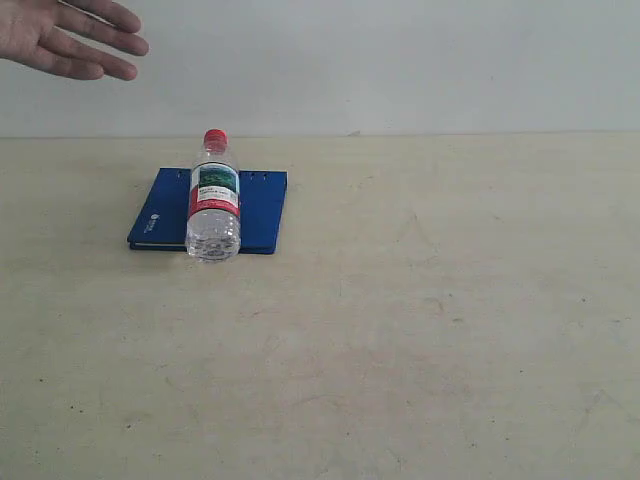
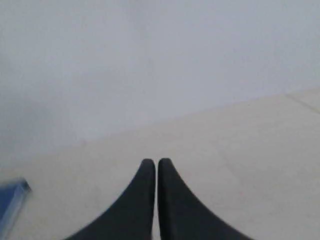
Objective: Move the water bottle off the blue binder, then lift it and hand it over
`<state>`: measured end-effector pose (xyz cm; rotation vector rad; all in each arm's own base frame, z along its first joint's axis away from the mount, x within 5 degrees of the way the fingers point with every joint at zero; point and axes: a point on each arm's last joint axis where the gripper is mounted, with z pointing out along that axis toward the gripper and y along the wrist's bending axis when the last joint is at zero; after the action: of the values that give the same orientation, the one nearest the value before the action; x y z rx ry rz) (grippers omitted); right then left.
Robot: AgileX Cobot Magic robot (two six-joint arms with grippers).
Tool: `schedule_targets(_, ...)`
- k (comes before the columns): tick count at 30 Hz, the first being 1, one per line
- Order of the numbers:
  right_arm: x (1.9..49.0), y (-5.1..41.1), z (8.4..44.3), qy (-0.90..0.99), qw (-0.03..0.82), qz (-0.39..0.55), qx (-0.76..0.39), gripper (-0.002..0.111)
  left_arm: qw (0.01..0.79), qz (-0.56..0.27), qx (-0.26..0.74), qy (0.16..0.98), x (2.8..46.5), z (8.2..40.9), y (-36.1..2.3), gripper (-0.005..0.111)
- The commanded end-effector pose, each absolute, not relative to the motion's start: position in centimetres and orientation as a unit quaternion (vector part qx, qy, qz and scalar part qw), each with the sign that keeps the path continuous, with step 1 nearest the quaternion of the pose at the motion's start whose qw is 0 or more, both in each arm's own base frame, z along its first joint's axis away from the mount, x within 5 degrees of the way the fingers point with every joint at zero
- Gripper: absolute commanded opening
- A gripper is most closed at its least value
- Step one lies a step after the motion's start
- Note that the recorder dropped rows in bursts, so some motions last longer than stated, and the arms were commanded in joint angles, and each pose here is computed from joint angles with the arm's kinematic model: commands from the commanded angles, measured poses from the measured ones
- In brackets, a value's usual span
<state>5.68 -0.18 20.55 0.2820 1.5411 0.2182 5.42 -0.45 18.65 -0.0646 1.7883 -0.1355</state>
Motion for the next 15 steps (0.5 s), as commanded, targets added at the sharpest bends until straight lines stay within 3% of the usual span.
schedule_targets(1, 5.47, -0.73, 22.12, 0.585, 0.728, 0.241, 0.265, 0.000, 0.629, -0.063, -0.030, 0.774, 5.45, 18.70, -0.47, 0.004)
schedule_targets(7, 5.33, -0.97, 22.62, 0.579, 0.763, 0.181, 0.222, 0.000, 0.629, -0.063, -0.030, 0.774, 5.45, 18.70, -0.47, 0.004)
schedule_targets(9, 5.30, -1.06, 22.73, 0.567, 0.762, 0.201, 0.241, 0.000, 0.629, -0.063, -0.030, 0.774, 5.45, 18.70, -0.47, 0.004)
schedule_targets(12, 5.41, -0.96, 22.30, 0.547, 0.711, 0.302, 0.323, 0.000, 0.629, -0.063, -0.030, 0.774, 5.45, 18.70, -0.47, 0.004)
schedule_targets(15, 5.49, -0.76, 21.98, 0.551, 0.687, 0.329, 0.341, 0.000, 0.629, -0.063, -0.030, 0.774, 5.45, 18.70, -0.47, 0.004)
